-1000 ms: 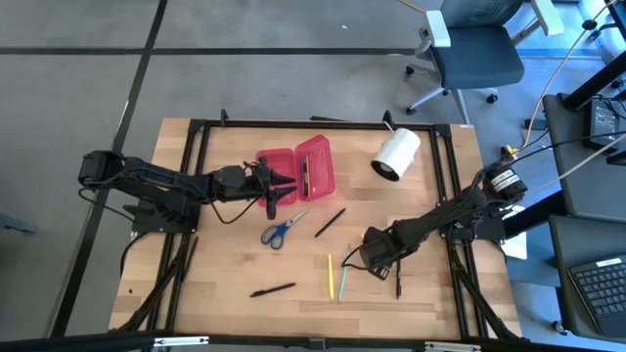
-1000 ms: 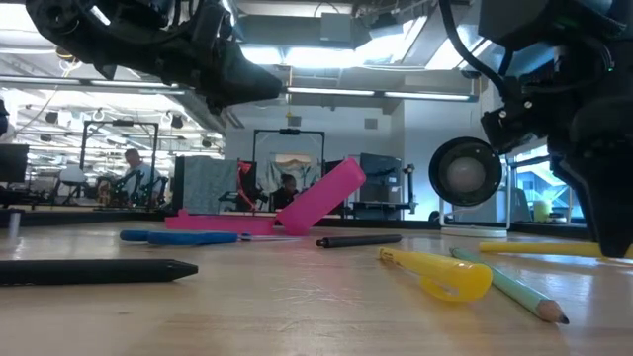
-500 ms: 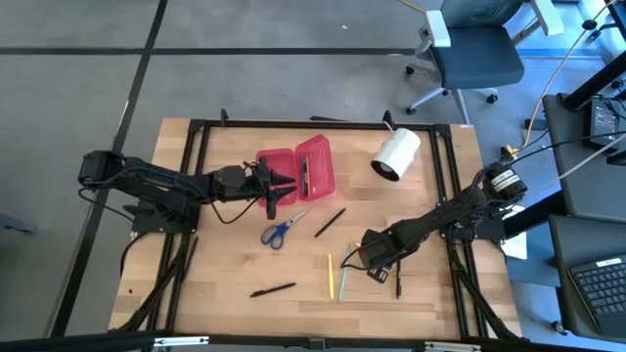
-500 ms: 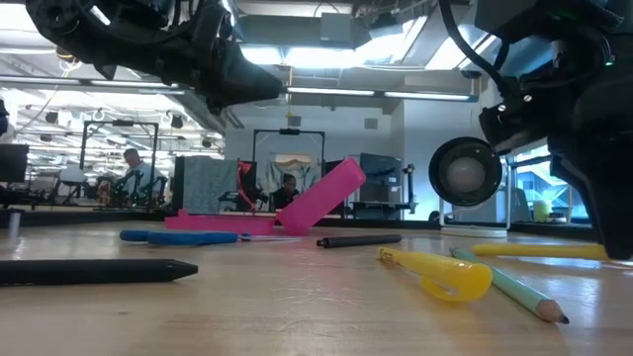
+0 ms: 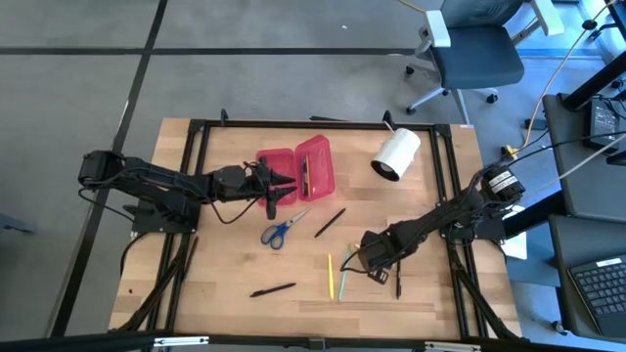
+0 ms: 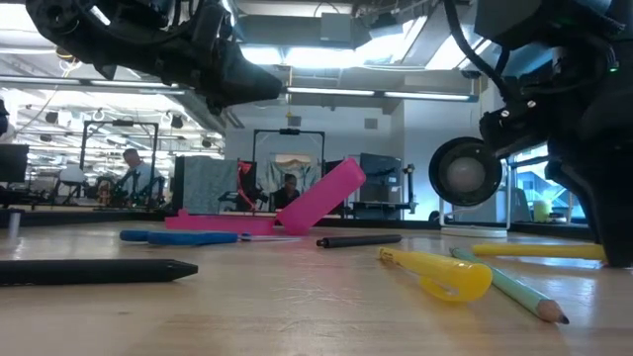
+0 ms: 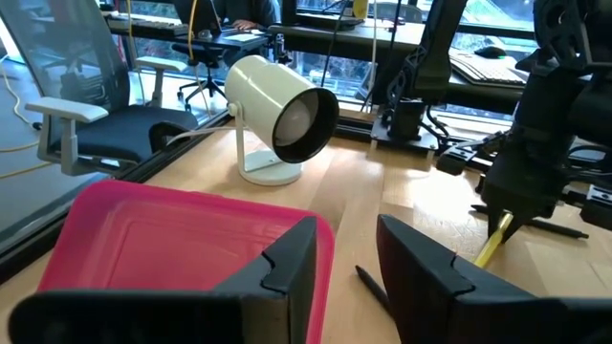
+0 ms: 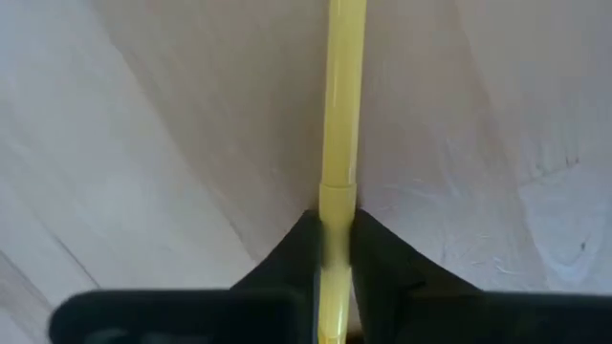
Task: Pick & place school supplies into a supply box
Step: Put the yellow pen into the red supply box
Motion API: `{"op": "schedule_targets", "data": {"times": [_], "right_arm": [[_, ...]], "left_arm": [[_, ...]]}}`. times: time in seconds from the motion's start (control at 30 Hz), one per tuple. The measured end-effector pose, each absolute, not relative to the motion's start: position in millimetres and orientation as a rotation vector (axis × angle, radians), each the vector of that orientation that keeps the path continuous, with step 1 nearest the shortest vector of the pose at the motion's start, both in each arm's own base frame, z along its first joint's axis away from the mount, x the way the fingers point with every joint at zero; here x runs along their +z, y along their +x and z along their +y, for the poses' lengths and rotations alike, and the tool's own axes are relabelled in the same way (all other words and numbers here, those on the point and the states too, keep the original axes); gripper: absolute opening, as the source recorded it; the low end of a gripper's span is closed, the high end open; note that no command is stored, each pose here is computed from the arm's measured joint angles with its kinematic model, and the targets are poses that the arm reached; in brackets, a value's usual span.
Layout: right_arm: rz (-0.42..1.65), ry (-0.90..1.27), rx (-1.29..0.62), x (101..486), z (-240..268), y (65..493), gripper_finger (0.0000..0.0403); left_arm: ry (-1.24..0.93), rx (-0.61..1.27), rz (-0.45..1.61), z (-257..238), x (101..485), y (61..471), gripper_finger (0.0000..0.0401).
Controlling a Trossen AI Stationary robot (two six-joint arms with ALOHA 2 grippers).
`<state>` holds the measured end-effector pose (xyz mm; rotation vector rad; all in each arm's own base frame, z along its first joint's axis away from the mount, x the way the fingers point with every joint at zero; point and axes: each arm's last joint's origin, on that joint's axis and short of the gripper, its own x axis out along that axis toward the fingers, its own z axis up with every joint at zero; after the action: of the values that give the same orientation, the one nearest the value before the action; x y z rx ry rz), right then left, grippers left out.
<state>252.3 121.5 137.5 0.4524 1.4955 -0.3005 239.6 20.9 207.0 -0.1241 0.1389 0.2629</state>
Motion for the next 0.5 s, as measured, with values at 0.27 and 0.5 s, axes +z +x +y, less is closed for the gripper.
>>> {"op": "schedule_targets", "data": {"times": [0.27,0.5], "right_arm": [[1.454,0.446,-0.248,151,115,252,0.0042],[1.157,0.490,-0.293,193,83,262,0.0050]], "left_arm": [[-0.124,0.264,0.151,21,206,239,0.0103],[-0.120,0.293,0.164,22,206,238,0.0107]]}}
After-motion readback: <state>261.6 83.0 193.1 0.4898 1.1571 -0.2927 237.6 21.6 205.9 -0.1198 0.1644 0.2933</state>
